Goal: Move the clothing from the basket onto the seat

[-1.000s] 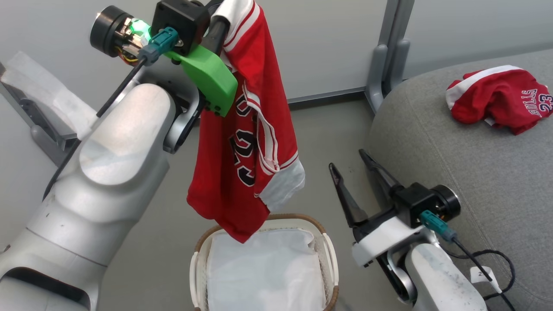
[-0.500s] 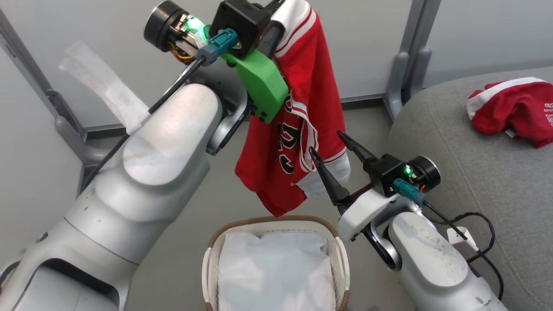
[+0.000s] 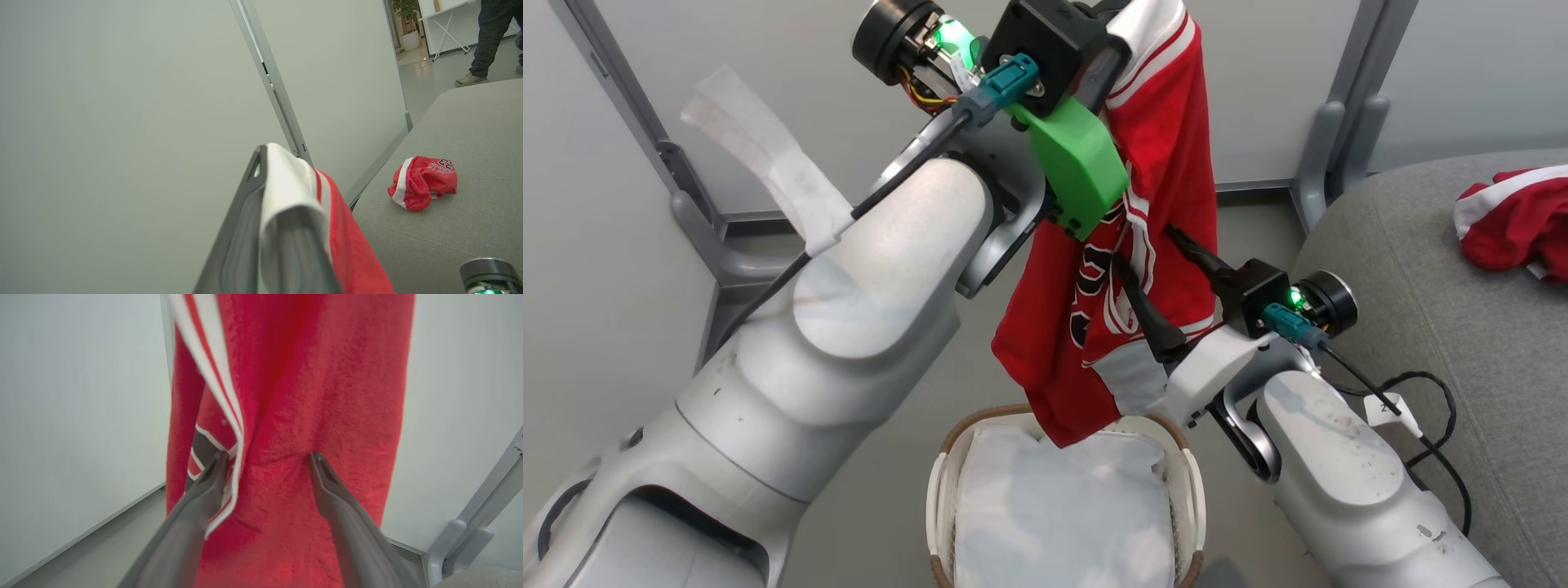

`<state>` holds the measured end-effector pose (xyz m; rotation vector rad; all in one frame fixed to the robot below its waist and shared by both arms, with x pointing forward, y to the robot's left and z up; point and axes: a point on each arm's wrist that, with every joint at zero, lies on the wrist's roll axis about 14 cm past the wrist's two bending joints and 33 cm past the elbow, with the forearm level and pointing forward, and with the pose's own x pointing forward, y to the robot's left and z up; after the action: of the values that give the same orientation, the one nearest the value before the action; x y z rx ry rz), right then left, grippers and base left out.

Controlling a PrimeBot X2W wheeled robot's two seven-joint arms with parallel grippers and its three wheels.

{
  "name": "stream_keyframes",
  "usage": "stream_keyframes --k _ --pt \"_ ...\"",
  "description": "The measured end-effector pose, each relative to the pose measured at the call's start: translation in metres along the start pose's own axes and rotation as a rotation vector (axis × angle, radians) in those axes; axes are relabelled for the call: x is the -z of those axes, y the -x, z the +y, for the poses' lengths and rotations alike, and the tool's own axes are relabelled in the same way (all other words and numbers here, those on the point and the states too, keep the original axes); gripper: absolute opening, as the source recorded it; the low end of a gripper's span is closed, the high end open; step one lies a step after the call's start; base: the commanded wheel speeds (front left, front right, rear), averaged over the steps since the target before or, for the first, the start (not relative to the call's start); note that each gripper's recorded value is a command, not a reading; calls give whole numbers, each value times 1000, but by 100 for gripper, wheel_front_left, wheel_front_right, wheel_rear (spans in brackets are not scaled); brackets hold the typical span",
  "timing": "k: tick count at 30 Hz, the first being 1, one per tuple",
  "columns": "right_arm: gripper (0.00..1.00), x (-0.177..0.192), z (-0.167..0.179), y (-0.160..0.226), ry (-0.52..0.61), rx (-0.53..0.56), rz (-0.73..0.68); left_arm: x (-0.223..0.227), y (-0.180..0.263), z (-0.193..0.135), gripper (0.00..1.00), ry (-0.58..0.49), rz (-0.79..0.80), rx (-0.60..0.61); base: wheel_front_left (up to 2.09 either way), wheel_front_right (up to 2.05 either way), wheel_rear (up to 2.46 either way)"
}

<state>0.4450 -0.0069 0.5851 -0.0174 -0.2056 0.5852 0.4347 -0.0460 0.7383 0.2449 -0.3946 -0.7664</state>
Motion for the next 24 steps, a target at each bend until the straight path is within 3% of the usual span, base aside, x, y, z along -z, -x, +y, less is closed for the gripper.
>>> stream_keyframes --k 3,4,5,7,8,22,23,24 --pt "100 3 -1 -2 1 0 10 -4 0 -4 0 6 -11 14 0 0 0" --pt "91 3 -2 -3 3 1 11 -4 0 -5 0 6 -14 17 0 0 0" --pt "40 3 -3 -3 4 2 13 -4 0 -6 0 9 -13 20 0 0 0" --pt "11 5 -5 -2 2 9 18 -3 2 -7 0 20 -14 28 0 0 0" --pt "1 6 -7 -2 3 13 20 0 4 -7 0 22 -9 29 0 0 0" --pt "0 -4 -30 -2 19 73 -15 50 31 24 0 97 81 -67 0 0 0" --pt "0 -6 -31 -2 22 76 -22 56 34 27 5 100 91 -76 0 0 0" --pt "0 -9 -33 -2 26 79 -29 63 38 30 38 108 100 -86 0 0 0"
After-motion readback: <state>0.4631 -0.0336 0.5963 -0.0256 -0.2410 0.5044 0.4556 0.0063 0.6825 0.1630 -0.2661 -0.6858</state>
